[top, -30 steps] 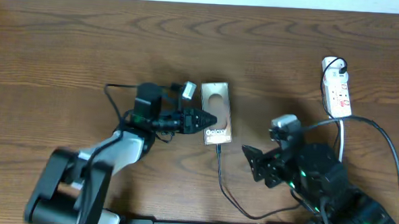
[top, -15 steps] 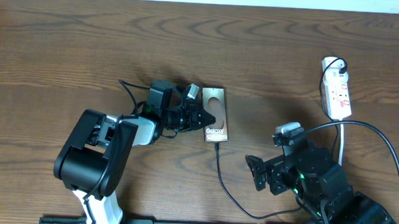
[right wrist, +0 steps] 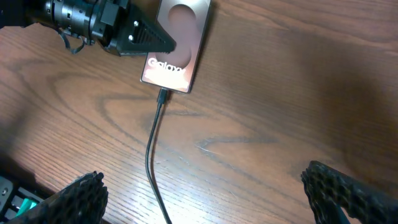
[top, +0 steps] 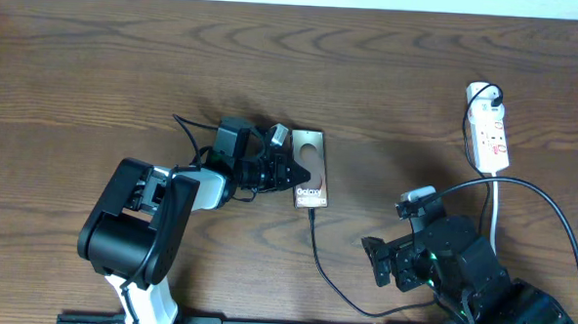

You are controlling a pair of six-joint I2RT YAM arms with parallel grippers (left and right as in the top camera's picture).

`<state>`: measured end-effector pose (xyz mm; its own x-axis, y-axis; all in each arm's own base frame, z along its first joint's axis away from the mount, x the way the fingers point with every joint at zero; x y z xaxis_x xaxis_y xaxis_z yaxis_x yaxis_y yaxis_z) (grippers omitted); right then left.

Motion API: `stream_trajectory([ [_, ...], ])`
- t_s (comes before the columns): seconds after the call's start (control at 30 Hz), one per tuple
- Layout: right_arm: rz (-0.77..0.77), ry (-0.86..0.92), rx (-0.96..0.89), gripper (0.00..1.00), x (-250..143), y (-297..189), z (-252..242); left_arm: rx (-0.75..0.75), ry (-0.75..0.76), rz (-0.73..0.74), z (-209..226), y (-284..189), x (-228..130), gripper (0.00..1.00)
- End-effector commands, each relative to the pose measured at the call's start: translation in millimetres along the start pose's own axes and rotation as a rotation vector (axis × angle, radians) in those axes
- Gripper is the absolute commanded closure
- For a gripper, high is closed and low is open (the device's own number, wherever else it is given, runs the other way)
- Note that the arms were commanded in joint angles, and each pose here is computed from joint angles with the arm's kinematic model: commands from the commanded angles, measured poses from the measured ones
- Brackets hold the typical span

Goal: Plug charger to phone and switch on socket

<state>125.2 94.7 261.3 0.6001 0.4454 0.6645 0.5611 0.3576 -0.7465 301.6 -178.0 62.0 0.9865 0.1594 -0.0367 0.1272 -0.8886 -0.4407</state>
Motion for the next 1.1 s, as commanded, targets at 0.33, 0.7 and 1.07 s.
stream_trajectory([
  [0.33, 0.007, 0.018, -0.015, 0.01, -0.6, -0.9, -2.0, 0.044, 0.051, -0.051, -0.5, -0.8, 7.9, 0.86],
  [0.7, 0.036, 0.015, -0.017, 0.01, -2.9, 5.1, -1.6, 0.075, 0.04, -0.068, 3.4, -1.0, 8.6, 0.67],
  [1.07, 0.105, 0.009, -0.02, 0.01, -1.7, 19.8, -0.3, 0.142, 0.051, -0.099, 8.5, 2.9, 7.6, 0.48],
])
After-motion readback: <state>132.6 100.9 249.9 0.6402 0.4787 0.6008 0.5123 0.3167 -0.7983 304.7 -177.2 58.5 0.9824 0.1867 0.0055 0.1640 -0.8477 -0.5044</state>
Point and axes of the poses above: each gripper's point midway between its finger pads, its own y axis out along the fingers, its own z axis along the line the jaws close on, x = y × z, the point moved 8 cm from there along -y, back along the fingers, and after that the axes turned 15 degrees about -y, right-handed, at the moved point
